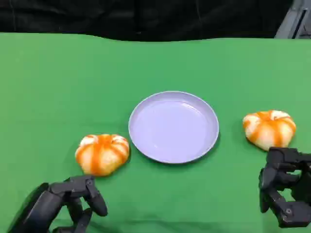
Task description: Grasp the bread from the table and place it into the plate.
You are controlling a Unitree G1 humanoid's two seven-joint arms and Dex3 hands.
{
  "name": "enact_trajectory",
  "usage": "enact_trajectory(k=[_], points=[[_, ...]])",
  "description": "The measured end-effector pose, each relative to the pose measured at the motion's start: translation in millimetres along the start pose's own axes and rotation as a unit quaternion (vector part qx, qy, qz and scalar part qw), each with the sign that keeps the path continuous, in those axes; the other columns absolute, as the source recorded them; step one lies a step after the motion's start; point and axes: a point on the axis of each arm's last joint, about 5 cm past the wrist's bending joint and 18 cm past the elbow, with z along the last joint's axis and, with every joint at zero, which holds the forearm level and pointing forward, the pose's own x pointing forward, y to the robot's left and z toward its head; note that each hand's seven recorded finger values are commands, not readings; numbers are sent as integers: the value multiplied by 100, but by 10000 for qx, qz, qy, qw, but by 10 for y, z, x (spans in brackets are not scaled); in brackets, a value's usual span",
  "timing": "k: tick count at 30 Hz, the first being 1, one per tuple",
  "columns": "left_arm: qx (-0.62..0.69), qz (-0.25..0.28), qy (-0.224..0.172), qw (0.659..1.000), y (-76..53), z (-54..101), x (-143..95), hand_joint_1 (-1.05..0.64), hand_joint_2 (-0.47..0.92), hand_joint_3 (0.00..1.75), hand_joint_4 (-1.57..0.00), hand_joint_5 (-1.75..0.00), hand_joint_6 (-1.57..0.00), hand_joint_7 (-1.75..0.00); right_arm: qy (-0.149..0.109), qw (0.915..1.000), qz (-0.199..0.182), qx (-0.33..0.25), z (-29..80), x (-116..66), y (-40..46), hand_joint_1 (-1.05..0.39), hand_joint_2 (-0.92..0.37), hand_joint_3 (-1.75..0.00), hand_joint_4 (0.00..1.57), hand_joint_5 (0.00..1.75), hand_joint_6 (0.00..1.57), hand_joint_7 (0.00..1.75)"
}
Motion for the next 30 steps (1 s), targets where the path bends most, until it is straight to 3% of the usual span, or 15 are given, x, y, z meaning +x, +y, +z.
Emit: enact_trajectory(k=[23,24,26,27,28,29,30], points=[[16,6,-68,10000,-3,10,3,10,47,120,-83,-158,-89,-118,5,10000,0,-11,0,0,0,-11,-43,-125,99,156,97,128],[22,39,-113,9999,-4,10,3,8,50,112,-82,-152,-89,-109,6,10000,0,-10,0,0,0,-10,-43,-125,99,156,98,128],[38,221,-183,9996,1,6,4,1,65,79,-74,-125,-91,-79,8,10000,-8,-11,0,1,1,-11,-43,-125,99,156,97,128],[37,364,-207,9991,5,3,8,-7,78,53,-73,-95,-90,-57,10,10000,-15,-15,0,1,2,-11,-43,-125,98,157,97,129],[62,498,-224,9985,6,5,17,-14,85,37,-70,-69,-89,-38,14,10000,-24,-17,-1,2,2,-11,-43,-125,98,157,97,129],[149,601,-268,9977,9,13,34,-22,89,25,-66,-43,-85,-19,17,10000,-29,-17,-1,3,3,-10,-43,-125,98,157,97,129],[282,693,-339,9966,20,29,60,-26,91,20,-62,-30,-82,-11,16,10000,-23,-19,-1,6,6,-10,-43,-125,98,158,97,129]])
